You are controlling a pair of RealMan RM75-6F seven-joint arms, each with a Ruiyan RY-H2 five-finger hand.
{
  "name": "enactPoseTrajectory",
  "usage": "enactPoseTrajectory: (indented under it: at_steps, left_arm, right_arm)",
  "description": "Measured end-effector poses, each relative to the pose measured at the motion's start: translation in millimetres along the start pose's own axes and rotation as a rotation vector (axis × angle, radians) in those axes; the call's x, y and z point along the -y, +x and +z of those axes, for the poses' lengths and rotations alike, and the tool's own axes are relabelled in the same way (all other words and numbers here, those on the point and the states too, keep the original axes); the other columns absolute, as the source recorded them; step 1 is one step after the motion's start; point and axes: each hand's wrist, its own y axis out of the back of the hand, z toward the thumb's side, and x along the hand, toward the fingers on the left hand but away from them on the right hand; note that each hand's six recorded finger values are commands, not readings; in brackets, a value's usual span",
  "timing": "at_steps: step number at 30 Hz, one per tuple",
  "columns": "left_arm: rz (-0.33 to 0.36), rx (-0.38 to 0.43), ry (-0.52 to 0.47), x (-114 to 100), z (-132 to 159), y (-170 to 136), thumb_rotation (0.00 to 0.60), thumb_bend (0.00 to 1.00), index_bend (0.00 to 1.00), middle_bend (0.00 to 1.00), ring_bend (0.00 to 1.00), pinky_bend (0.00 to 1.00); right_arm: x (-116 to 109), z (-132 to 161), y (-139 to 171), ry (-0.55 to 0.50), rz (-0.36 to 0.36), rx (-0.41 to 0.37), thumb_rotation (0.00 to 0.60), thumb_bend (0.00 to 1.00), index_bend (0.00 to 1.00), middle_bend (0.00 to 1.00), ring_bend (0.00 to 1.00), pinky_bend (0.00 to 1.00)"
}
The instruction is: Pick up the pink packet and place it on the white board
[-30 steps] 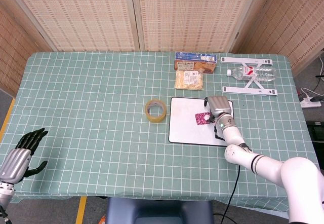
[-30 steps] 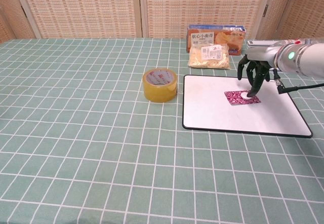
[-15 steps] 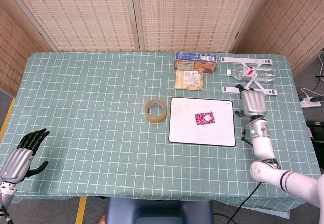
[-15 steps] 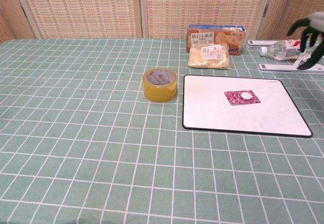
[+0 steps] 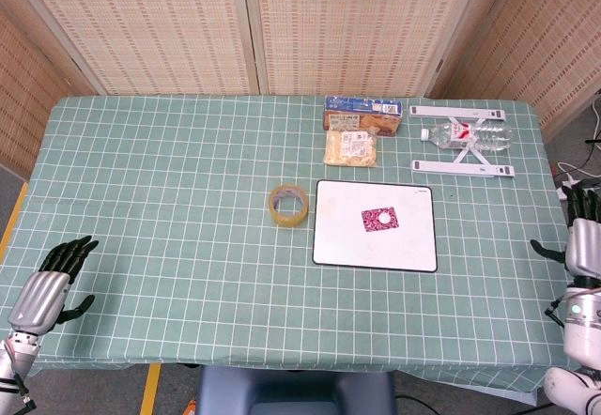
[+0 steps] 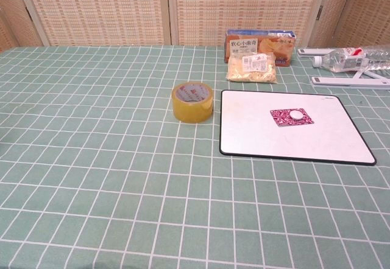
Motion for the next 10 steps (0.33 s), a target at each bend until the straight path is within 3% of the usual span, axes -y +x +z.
enactPoseTrajectory:
  at_steps: [4, 10]
  left_arm:
    - [0.002, -0.001, -0.004, -1, -1, 1, 0.600, 0.27, 0.00, 0.00, 0.00, 0.00]
    - [-0.001, 0.000, -0.009, -1, -1, 1, 0.600, 0.27, 0.00, 0.00, 0.00, 0.00]
  right_arm:
    - [10, -16, 16, 0.001, -0.005, -0.001, 0.600, 0.00, 0.14, 0.06, 0.00, 0.18]
    - [20, -16, 21, 0.001, 0.010, -0.010, 0.600, 0.00, 0.15, 0.06, 0.00, 0.17]
